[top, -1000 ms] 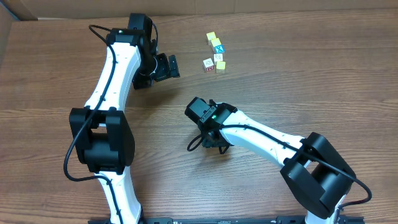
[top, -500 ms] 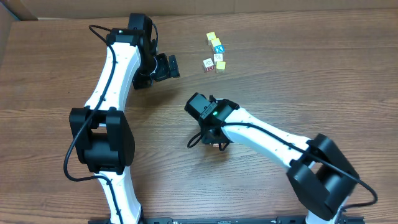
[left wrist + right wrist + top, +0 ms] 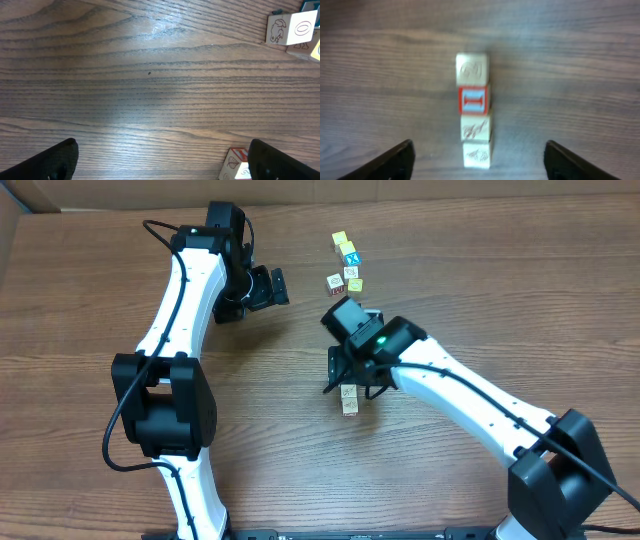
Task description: Flip 4 blocks
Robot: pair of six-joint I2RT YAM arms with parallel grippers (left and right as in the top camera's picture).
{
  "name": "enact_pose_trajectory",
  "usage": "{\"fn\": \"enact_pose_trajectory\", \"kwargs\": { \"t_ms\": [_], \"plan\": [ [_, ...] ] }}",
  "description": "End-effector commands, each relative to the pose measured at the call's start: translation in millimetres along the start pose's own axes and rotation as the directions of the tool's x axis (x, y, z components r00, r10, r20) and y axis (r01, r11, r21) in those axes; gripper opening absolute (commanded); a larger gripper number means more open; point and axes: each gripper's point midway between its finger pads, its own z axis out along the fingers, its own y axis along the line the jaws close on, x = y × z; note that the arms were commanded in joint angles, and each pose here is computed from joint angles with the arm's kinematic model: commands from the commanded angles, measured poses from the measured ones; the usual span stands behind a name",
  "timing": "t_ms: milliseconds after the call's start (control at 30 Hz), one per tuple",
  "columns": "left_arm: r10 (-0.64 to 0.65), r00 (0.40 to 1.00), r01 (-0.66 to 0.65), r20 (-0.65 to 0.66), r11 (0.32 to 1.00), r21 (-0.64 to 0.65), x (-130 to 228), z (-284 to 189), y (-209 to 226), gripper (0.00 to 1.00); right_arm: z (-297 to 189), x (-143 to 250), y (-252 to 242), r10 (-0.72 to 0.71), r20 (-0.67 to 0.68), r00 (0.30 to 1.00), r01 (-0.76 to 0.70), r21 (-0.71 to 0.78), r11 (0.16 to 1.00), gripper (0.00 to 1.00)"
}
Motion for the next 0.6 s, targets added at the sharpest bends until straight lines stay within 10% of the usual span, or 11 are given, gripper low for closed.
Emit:
{"fn": "enact_pose_trajectory", "kwargs": {
  "t_ms": [0, 567],
  "plan": [
    [0.004, 1.000, -0.004, 0.007, 1.000, -0.010, -2, 0, -2, 1.00, -17, -27, -6, 0.021, 0.067, 0.998, -0.019, -0.032, 0.999, 0.91],
    [0.004, 1.000, -0.004, 0.007, 1.000, -0.010, -2, 0, -2, 1.00, -16, -42, -32, 0.090, 0.073, 0.993, -0.090, -0.011, 0.996, 1.00]
  ]
}}
